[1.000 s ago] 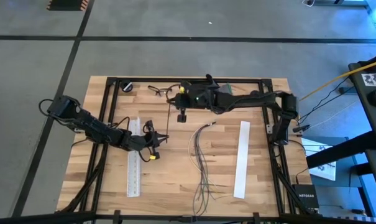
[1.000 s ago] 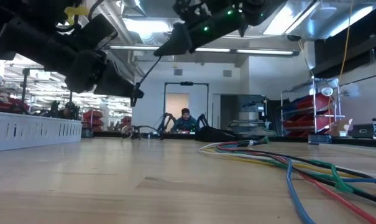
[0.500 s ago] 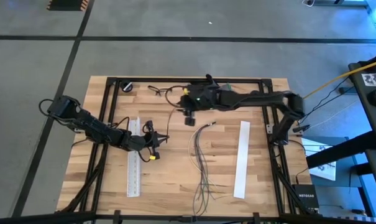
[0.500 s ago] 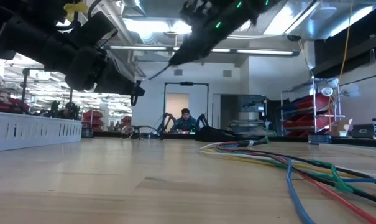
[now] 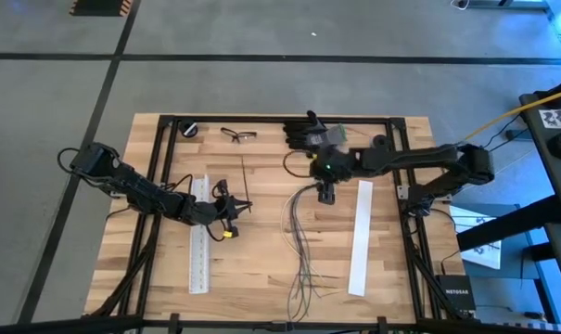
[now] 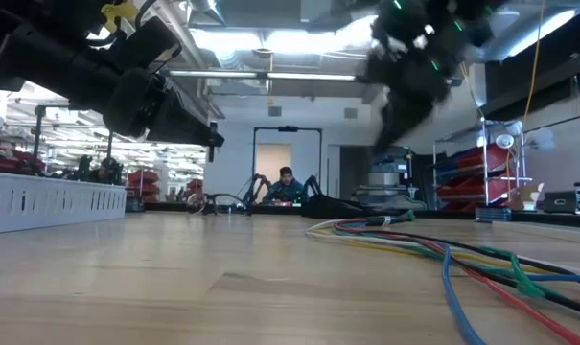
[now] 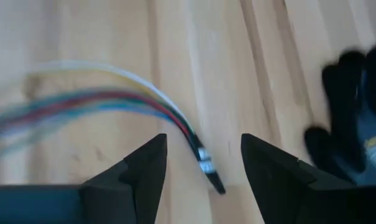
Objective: Ziptie cables
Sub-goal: Close the zip tie
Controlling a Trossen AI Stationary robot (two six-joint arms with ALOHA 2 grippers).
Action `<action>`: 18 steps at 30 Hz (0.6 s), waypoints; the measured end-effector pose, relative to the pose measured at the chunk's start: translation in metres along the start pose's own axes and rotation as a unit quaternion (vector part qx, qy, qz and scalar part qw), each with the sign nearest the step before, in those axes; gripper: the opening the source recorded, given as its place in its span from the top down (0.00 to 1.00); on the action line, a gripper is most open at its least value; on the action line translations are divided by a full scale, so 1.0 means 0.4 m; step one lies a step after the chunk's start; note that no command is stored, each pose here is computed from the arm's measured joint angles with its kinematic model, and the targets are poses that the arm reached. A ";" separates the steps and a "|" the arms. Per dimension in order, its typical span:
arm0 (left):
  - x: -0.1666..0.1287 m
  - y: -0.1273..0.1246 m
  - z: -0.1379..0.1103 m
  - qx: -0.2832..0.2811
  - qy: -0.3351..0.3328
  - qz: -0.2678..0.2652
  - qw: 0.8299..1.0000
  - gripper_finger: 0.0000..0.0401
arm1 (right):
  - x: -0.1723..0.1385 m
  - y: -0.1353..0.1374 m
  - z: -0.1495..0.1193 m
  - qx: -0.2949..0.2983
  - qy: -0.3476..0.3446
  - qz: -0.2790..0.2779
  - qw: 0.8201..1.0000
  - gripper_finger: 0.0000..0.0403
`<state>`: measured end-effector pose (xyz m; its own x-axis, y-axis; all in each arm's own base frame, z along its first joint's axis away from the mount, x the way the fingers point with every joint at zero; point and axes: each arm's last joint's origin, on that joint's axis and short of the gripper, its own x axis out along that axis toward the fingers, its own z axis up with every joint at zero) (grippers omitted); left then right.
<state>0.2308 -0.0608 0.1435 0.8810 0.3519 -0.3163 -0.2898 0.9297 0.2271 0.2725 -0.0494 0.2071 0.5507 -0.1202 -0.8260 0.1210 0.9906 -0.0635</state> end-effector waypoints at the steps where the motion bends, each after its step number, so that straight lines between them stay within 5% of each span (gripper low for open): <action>1: 0.000 0.000 0.000 0.000 0.000 0.000 1.000 1.00 | 0.016 0.002 -0.028 -0.001 -0.002 -0.004 1.000 0.52; 8: 0.005 -0.004 0.020 -0.009 -0.010 0.000 1.000 1.00 | 0.091 0.010 -0.131 0.013 -0.035 -0.018 0.999 0.52; 11: 0.008 -0.004 0.030 -0.014 -0.014 0.002 1.000 1.00 | 0.093 0.008 -0.119 0.109 -0.062 -0.021 0.992 0.52; 15: 0.015 0.003 0.034 -0.038 -0.015 0.008 0.999 1.00 | 0.091 0.010 -0.111 0.280 -0.081 0.001 0.957 0.52; 18: 0.019 0.010 0.032 -0.052 -0.010 0.015 0.999 1.00 | 0.091 0.021 -0.109 0.335 -0.079 0.018 0.939 0.52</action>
<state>0.2412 -0.0557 0.1537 0.8783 0.3781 -0.2928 -0.3519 0.9256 0.1395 0.2574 -0.0427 0.1519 0.6738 -0.1488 -0.7238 0.5634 0.7372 0.3730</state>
